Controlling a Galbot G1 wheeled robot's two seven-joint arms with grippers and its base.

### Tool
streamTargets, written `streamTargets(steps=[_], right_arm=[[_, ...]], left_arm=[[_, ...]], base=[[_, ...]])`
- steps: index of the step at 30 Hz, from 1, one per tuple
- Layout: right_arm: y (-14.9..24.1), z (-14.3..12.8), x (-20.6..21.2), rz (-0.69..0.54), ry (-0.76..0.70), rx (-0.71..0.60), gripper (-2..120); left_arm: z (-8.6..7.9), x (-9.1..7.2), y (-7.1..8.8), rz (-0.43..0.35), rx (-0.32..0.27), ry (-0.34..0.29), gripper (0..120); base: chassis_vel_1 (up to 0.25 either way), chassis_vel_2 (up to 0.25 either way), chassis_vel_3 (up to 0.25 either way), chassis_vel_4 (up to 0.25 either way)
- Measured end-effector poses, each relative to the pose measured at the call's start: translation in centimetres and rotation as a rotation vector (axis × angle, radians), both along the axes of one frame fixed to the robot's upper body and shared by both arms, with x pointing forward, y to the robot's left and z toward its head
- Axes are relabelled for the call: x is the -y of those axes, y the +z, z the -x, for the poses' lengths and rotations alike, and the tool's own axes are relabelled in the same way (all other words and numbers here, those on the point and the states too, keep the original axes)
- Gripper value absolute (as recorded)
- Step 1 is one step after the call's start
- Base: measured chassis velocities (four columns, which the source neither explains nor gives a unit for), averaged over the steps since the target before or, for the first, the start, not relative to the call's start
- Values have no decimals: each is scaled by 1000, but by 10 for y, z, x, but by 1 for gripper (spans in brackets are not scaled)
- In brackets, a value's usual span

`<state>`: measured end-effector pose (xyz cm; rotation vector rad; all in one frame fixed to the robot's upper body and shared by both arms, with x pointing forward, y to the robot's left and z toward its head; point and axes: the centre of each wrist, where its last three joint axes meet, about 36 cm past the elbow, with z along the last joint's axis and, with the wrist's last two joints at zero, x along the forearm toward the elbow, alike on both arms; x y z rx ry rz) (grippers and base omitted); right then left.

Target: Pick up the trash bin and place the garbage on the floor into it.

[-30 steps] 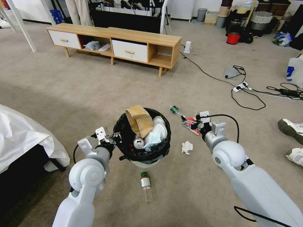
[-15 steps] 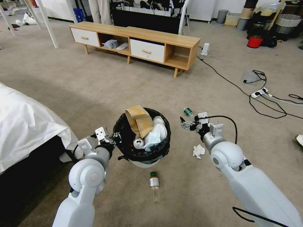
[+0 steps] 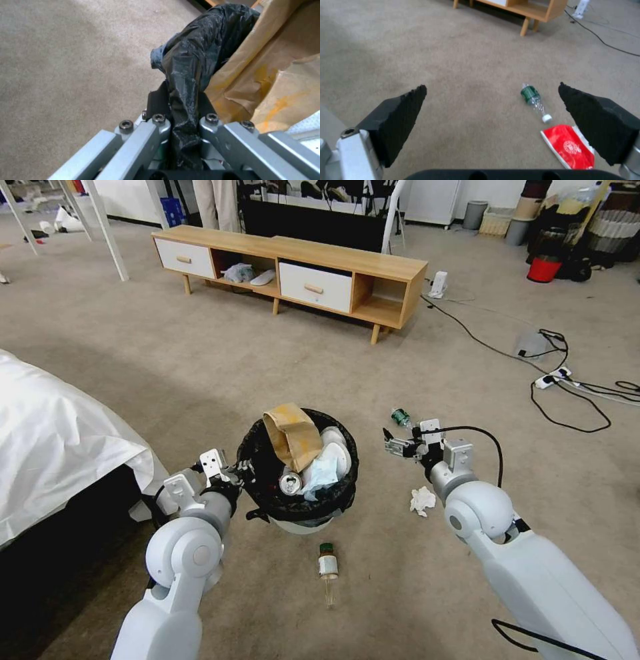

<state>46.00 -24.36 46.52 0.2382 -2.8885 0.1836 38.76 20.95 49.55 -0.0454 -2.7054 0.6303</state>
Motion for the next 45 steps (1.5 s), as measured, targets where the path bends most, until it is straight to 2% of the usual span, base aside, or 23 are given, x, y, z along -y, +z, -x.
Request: streamTargets(steps=[8,12,14,15,17,23,33,45], right_arm=[[-16,7,-7,28,-39,-97,100],[-29,13,-15,20,-58,-194,100],[-35,18,-26,1,-80,-287,100],[-35,18,-26,1,-80,-287,100],[-39,23,-40,-26,-76,-392,100],[-43,29,-63,-52,-34,-509,100],[-51,42,-96,-89,87,-621,100],[-56,53,-110,-121,183,-682,100]], left_arm=[[-1,-3,4,1,17,14,4],[0,-5,5,0,23,19,4],[0,-6,6,0,26,21,4],[0,-6,6,0,26,21,4],[1,-7,8,0,30,23,4],[3,-11,9,-1,30,28,4],[7,-13,9,-4,25,32,4],[8,-10,6,0,15,30,4]], base=[[0,0,0,0],[0,0,0,0],[0,0,0,0],[0,0,0,0],[0,0,0,0],[0,0,0,0],[0,0,0,0],[0,0,0,0]])
